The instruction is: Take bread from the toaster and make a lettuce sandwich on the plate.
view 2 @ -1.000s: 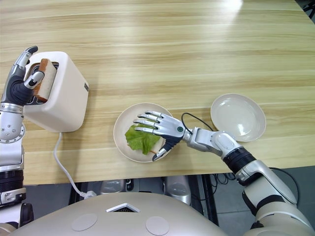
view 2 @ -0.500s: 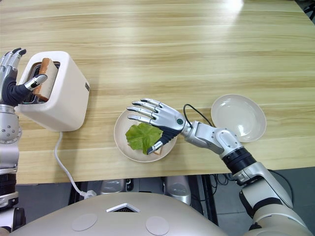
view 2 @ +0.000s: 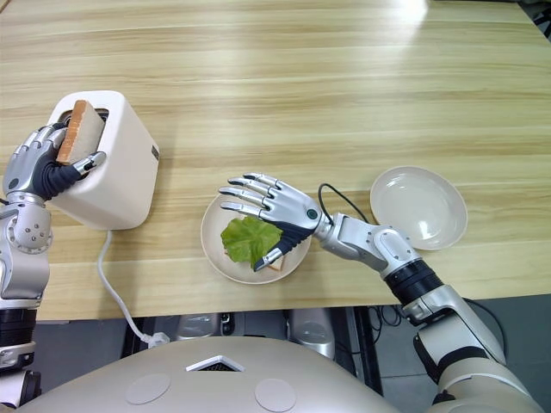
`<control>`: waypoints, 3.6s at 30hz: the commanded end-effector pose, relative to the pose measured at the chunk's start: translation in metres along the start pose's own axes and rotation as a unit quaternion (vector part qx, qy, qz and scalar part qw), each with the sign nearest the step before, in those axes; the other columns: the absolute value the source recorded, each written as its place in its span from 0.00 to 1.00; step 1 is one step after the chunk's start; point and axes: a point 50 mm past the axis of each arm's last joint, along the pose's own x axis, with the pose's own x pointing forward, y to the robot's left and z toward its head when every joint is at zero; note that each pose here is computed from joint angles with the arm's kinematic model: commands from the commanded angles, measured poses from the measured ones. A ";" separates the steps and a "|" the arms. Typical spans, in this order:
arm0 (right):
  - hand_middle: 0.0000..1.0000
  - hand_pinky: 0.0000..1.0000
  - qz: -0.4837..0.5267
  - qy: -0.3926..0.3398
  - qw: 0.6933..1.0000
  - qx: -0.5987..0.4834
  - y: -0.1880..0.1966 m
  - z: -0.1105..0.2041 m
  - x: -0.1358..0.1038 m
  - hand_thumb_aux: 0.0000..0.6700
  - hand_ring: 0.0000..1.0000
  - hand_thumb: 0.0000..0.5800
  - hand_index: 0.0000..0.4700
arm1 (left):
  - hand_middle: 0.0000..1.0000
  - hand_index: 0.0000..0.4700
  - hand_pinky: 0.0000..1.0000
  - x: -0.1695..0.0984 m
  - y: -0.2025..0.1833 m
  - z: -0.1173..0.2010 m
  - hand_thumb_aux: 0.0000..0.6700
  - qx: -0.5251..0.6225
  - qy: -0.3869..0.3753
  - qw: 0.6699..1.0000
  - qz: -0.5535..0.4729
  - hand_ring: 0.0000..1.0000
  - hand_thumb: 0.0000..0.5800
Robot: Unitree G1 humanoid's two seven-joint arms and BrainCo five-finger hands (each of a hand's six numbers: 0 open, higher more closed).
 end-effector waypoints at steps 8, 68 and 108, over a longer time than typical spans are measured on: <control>0.00 0.00 0.016 0.019 1.000 0.007 0.011 -0.004 -0.002 0.00 0.00 0.00 0.00 | 0.00 0.98 0.00 0.002 0.049 0.015 1.00 -0.035 -0.020 0.984 0.174 0.00 1.00; 0.00 0.00 0.066 -0.041 0.996 0.038 -0.019 0.015 -0.039 0.00 0.00 0.00 0.00 | 1.00 0.98 1.00 0.029 -0.081 0.202 1.00 -0.170 -0.382 0.700 -0.579 1.00 1.00; 0.00 0.00 0.224 -0.019 0.968 0.111 0.018 0.017 -0.042 0.00 0.00 0.00 0.00 | 1.00 0.98 1.00 0.019 -0.106 0.194 1.00 -0.187 -0.345 0.669 -0.631 1.00 1.00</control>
